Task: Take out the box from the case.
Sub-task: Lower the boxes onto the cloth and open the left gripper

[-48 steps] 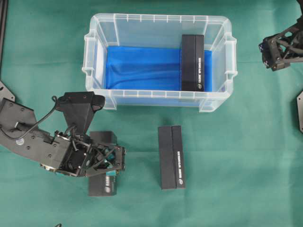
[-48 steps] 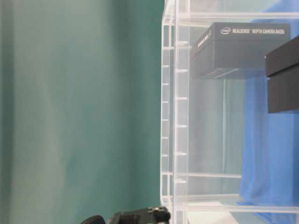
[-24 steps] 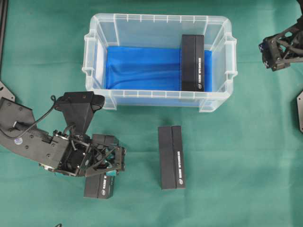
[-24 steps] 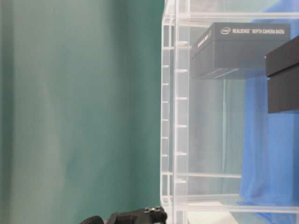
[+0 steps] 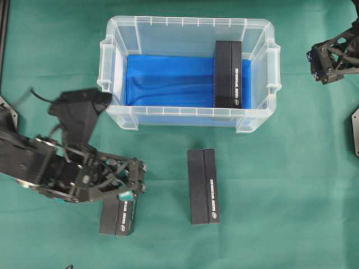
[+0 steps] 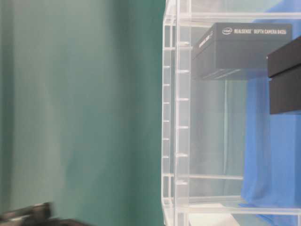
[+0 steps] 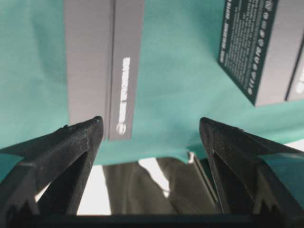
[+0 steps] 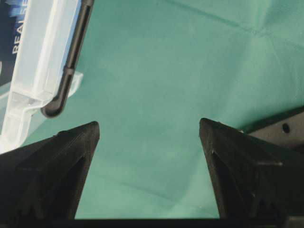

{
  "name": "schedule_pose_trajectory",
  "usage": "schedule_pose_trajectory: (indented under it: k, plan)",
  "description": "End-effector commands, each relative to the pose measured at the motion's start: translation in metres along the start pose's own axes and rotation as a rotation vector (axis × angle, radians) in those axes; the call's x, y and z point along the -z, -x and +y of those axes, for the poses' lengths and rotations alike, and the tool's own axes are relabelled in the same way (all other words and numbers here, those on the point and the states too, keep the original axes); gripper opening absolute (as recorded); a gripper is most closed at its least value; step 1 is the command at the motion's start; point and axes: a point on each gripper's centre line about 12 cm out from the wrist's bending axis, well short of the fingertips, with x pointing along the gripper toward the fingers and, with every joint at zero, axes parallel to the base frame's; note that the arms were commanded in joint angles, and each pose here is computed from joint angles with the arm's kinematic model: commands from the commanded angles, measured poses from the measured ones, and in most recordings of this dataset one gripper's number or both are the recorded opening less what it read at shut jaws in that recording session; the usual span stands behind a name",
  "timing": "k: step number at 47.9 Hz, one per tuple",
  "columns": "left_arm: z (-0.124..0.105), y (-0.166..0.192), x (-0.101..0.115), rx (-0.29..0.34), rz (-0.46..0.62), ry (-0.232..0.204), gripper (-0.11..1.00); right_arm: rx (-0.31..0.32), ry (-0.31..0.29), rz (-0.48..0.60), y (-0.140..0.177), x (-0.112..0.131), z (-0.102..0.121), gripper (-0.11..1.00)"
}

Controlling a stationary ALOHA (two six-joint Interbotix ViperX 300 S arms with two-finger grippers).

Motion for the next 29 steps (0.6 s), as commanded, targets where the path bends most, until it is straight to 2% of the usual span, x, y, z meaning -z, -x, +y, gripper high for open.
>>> schedule_pose_trajectory:
  k: [1,8,14,29]
  plan:
    - [-0.006,0.028,-0.002,0.029,0.007,0.008,0.87,-0.017,-0.003,-0.010,0.005,-0.001,0.001,0.83]
    - [-0.010,0.044,-0.003,0.019,-0.008,-0.033,0.87,-0.019,-0.005,-0.010,0.005,-0.001,0.001,0.83]
    - [-0.009,0.043,-0.003,-0.003,-0.017,-0.070,0.87,-0.019,-0.005,-0.010,0.005,-0.001,0.001,0.83]
    - [-0.001,0.043,-0.002,-0.015,-0.018,-0.087,0.87,-0.016,-0.005,-0.009,0.005,-0.001,0.001,0.83]
